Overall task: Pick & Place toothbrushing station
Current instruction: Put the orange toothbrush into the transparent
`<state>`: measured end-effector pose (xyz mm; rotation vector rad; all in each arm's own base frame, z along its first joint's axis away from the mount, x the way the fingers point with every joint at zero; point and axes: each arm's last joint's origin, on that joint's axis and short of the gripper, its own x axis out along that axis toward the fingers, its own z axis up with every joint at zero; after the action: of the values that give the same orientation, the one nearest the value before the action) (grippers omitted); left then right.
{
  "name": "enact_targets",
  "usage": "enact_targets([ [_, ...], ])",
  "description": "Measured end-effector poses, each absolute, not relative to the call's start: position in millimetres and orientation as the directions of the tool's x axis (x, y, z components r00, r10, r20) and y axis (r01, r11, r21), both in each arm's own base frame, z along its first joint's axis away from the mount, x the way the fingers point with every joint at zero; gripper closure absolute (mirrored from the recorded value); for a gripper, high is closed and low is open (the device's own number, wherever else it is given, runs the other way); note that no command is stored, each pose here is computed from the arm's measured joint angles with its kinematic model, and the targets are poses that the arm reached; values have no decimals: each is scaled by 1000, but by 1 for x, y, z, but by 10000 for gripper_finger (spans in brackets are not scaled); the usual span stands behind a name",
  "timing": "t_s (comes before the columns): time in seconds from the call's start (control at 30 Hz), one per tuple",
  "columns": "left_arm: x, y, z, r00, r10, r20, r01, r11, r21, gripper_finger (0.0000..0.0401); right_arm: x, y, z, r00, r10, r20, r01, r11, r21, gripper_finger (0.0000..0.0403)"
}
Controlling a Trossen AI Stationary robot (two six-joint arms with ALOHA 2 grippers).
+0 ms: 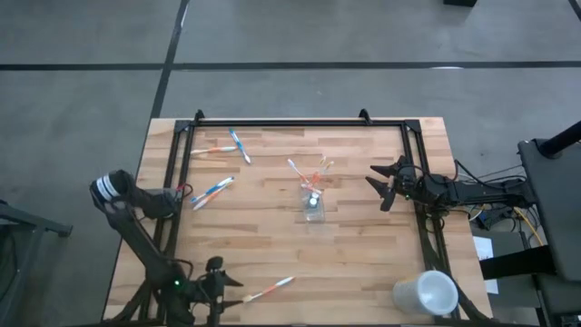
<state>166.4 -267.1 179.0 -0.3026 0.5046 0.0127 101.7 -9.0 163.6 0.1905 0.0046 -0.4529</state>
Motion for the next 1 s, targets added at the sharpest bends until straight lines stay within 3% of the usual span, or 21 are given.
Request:
enact_targets([
  [0.3, 159, -292, 147, 913, -21, -407, -116, 944, -309, 185, 102, -9, 164, 900, -434, -47, 435, 882, 182, 188],
  [0.63, 158, -305, 123, 943, 114, -312, -206, 938, -279, 185, 102, -9, 164, 900, -434, -46, 435, 882, 182, 188],
  [1.0, 164, -322, 106, 935, 93, -343, -216, 914, -342, 185, 102, -9, 164, 900, -434, -46, 435, 882, 182, 188],
])
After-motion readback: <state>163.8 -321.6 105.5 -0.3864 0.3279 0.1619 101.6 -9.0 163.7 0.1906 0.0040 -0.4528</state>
